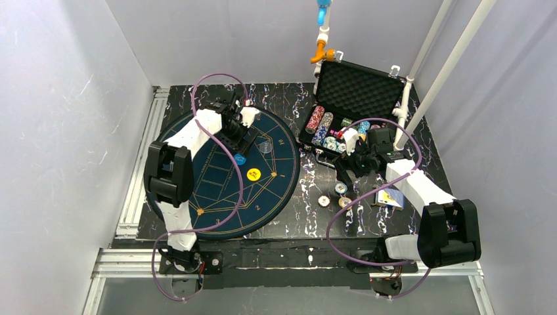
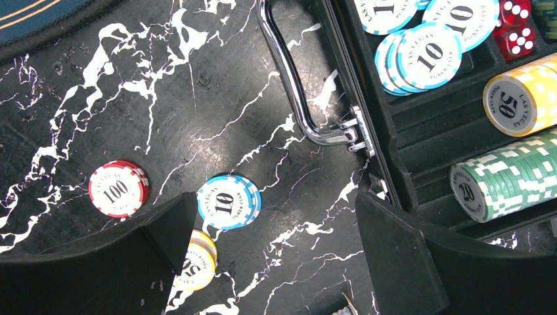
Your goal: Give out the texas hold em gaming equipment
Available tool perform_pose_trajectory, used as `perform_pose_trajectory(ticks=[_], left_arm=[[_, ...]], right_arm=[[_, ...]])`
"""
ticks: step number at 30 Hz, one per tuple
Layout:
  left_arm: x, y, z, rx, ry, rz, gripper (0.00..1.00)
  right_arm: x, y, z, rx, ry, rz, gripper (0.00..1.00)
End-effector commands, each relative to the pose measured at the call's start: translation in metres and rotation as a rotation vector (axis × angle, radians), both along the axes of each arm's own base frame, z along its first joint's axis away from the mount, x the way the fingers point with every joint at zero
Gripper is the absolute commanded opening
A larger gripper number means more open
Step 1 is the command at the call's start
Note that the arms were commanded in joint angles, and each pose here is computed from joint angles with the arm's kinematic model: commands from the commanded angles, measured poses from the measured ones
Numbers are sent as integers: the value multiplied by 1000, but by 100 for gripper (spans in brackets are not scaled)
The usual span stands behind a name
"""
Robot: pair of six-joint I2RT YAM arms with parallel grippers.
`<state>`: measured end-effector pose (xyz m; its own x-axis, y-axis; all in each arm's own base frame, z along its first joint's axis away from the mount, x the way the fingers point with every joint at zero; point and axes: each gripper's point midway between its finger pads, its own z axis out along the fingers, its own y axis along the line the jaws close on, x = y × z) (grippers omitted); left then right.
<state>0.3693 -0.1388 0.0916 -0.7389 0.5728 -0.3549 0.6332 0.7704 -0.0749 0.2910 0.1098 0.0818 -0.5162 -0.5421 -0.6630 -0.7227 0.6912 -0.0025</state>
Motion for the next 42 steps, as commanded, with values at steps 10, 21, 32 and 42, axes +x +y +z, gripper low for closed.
perform_pose_trajectory(ticks=[10,21,32,42], left_arm=[[9,6,-54,68,39,22,70],[-4,5,-79,90,85,-1,59],[-17,4,-56,81,83,-16,33],[-28,35,16,-47,62,63,27]], right_arm=[[10,6,20,16,-55,28,100],[10,5,18,12,-52,28,100],[11,3,19,2,-60,21,100],[11,3,22,7,-72,21,100]])
